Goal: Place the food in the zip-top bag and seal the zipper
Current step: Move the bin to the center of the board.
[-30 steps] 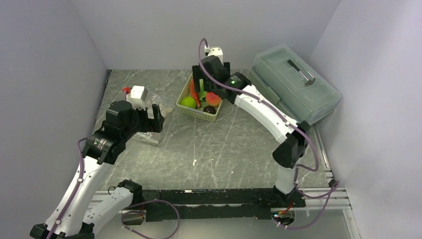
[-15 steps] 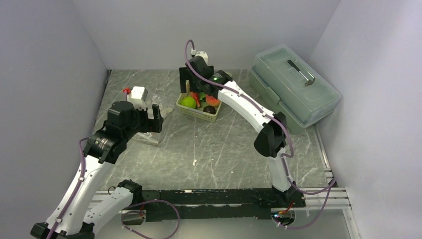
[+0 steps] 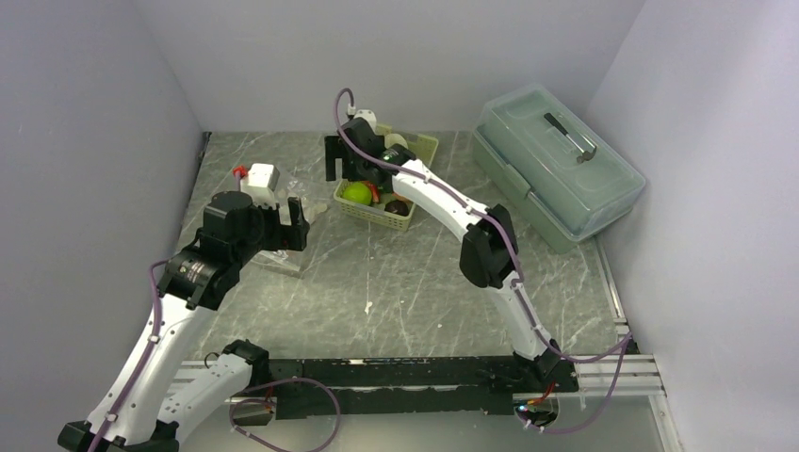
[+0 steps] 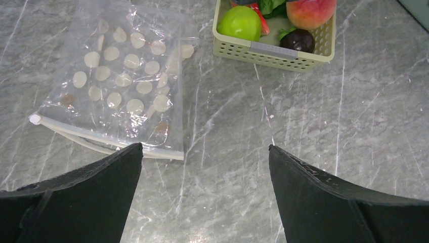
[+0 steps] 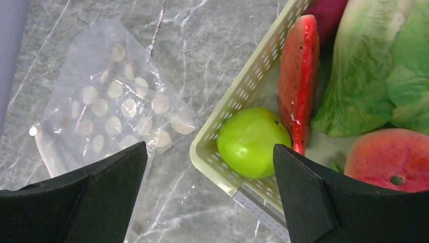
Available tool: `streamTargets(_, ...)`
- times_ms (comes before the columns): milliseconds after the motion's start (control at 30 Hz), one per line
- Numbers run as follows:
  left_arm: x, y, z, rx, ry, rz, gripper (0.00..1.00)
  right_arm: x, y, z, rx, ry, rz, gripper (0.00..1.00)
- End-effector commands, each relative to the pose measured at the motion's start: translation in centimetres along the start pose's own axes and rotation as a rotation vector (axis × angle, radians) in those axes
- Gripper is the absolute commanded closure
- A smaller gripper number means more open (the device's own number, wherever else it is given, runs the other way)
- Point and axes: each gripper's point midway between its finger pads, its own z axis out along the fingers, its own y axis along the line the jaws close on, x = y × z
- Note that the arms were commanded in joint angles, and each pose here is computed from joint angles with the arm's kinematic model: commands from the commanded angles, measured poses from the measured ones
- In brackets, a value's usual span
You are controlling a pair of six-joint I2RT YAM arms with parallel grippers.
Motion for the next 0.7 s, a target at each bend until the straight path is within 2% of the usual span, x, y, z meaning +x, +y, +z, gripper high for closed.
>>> streamTargets(0,-0.8,-0.3,-0.3,0.014,-0.042,0.002,0.00,-2.2,2.1,1.1,-0.073,-0.086,0.039,0.02)
streamTargets(400,-0.7,-0.4,-0.1,0.018,-0.033,0.003,0.00,1.1,1.7,4.0,-0.086,-0.028,0.012,0.06)
streamTargets(667,-0.6,-0.4,0.1,0.019,-0.027,0.004,0.00,2.2,1.5,4.1,-0.094,0.000,0.000,0.15)
